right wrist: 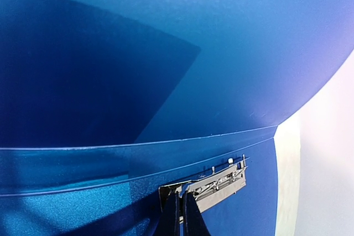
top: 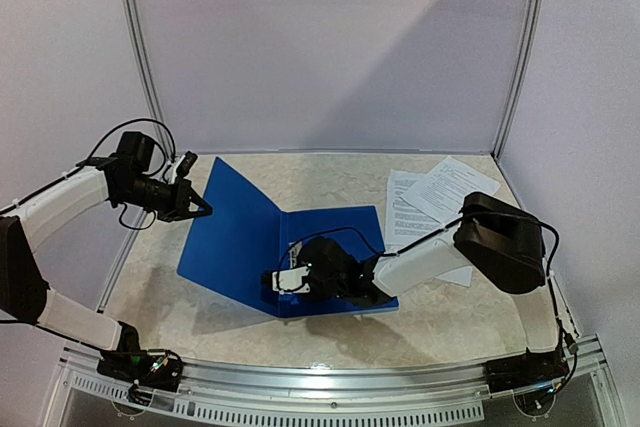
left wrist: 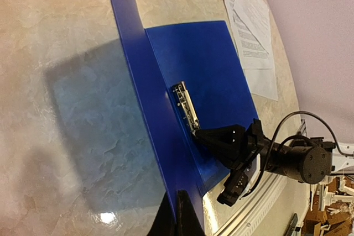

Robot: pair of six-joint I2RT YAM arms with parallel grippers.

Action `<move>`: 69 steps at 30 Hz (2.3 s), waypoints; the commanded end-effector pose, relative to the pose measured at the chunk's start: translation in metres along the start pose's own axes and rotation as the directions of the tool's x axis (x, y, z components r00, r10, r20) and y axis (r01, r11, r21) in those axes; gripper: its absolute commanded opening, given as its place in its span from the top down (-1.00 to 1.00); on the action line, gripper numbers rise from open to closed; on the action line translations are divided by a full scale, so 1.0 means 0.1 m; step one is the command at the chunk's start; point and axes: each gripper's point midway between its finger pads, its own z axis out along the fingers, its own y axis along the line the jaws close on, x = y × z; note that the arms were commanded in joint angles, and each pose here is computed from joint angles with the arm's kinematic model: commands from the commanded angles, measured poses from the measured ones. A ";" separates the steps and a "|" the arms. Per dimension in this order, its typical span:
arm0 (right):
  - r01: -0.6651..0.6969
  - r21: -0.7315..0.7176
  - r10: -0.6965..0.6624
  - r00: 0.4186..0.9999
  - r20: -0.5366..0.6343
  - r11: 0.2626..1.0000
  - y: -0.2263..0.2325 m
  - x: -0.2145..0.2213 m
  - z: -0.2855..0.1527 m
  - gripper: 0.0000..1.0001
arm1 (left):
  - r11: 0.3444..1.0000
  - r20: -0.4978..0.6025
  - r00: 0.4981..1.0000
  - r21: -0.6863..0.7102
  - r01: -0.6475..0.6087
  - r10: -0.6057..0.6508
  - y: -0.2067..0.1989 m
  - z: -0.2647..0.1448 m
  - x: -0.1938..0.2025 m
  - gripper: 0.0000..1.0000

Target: Put the files into the folder

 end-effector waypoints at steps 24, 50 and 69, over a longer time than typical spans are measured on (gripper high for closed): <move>0.085 -0.527 -0.261 0.927 -0.270 0.846 1.85 1.13 -0.23 0.90 | 1.000 -0.007 1.000 -0.009 -0.019 0.019 0.06 0.06 0.07 0.92; -0.074 -0.646 -0.141 0.951 -0.274 0.760 2.01 0.98 -0.57 0.81 | 0.999 -0.006 0.999 -0.009 -0.044 0.044 0.02 0.03 0.06 0.94; -0.281 -0.595 0.148 0.953 -0.263 0.753 1.57 0.65 -0.66 0.73 | 0.999 -0.005 0.999 -0.009 -0.049 0.049 0.01 0.02 0.07 0.95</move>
